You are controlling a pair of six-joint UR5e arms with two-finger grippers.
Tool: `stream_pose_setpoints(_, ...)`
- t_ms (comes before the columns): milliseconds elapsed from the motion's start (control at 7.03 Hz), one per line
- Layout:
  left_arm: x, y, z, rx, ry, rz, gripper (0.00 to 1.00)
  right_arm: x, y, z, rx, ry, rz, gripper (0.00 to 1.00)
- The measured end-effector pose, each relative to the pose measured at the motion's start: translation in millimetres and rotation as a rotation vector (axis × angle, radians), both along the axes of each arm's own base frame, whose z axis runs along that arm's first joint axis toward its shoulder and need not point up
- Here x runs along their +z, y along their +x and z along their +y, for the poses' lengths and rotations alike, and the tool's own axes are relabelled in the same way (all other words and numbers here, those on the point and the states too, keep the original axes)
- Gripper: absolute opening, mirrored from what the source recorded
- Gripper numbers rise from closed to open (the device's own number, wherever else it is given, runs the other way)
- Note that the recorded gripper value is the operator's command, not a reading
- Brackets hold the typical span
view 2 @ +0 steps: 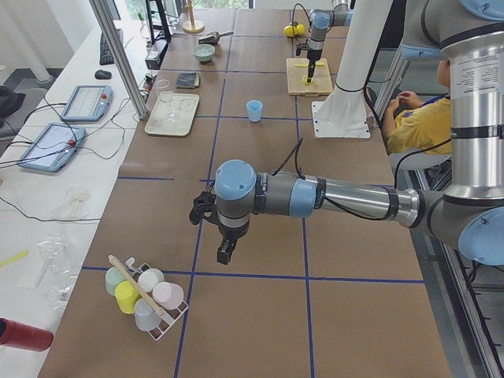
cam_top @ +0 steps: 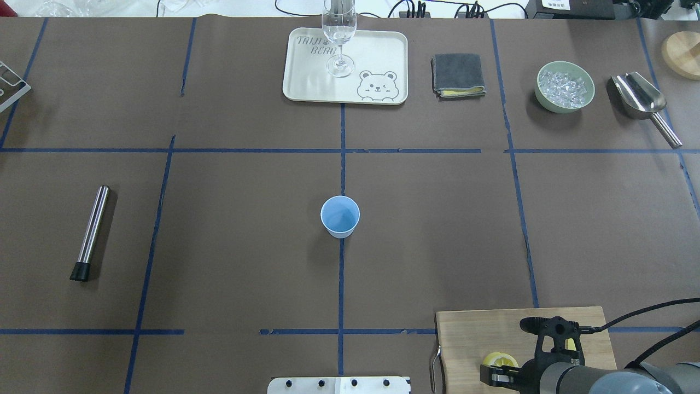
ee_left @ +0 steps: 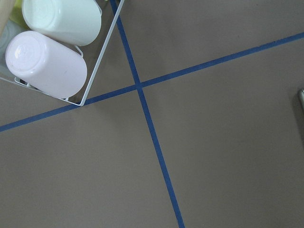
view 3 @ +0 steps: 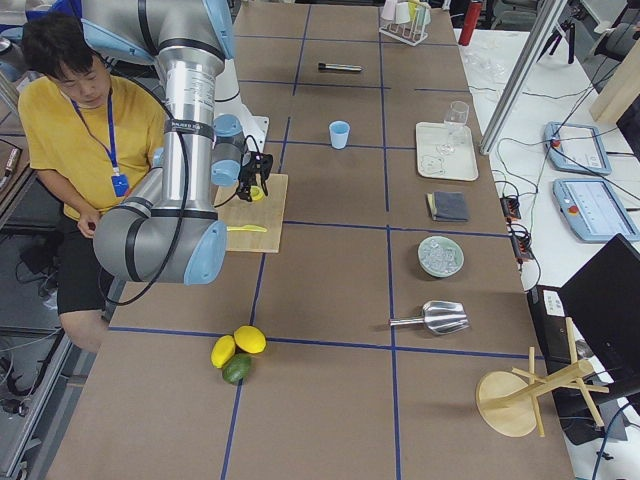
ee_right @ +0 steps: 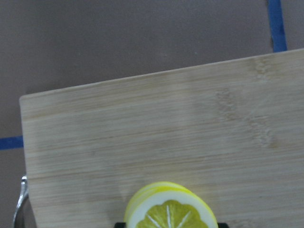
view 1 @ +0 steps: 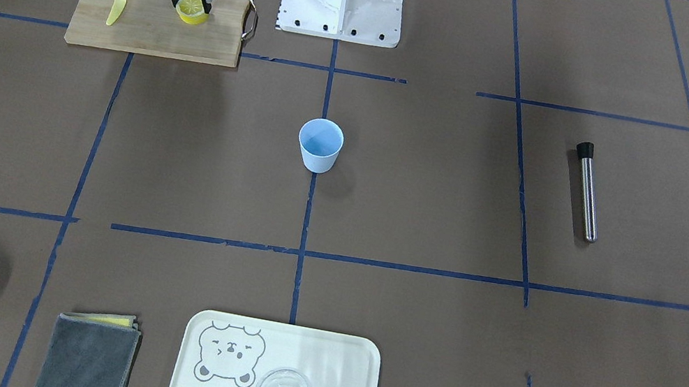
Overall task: Squeeze lemon into cup
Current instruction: 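Lift the lemon slice with the right gripper and carry it over the blue cup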
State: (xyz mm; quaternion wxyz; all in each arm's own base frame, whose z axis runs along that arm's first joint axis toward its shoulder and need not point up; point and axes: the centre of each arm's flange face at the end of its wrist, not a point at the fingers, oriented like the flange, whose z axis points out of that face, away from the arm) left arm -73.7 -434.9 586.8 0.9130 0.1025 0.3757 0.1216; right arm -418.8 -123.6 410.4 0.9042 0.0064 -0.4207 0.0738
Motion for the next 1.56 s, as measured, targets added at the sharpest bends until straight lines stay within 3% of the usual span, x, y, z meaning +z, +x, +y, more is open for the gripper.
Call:
stream_pose_setpoints(1137,2,0,4,-0.001,-0.006,0.002,1.00,-29,23,-17,0.038,-0.005,-0.021,0.56)
stream_pose_setpoints(1564,3,0,7,-0.001,-0.010,0.012,1.00,-80,28,-48,0.065,-0.062,-0.054,0.55)
